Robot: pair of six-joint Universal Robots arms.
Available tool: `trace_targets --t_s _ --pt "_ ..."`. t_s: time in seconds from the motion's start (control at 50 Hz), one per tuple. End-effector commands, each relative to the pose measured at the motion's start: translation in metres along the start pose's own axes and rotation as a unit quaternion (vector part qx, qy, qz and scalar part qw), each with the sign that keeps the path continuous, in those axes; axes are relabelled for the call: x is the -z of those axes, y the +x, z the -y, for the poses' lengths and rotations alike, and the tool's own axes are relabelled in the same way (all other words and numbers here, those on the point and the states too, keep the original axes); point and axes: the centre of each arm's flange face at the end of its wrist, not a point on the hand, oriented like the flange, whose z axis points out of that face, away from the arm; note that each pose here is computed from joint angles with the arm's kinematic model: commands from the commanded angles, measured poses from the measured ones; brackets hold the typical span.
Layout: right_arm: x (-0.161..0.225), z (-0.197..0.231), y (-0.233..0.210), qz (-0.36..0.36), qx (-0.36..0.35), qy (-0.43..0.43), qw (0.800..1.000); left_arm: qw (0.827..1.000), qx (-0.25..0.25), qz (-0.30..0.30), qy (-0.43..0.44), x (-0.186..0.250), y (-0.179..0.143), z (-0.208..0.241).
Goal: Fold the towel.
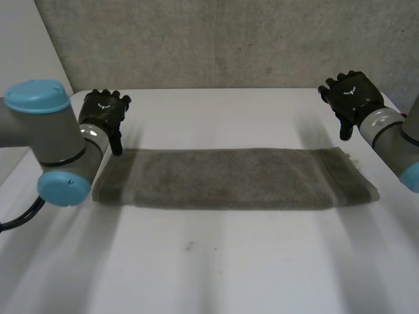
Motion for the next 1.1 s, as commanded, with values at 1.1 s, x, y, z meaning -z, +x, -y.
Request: trace_targets --t_s 1.1 --pt "0.022 -0.029 0.017 -0.003 0.054 -0.074 0.996 0.997 0.072 -0.022 0.0 0.071 0.004 -0.023"
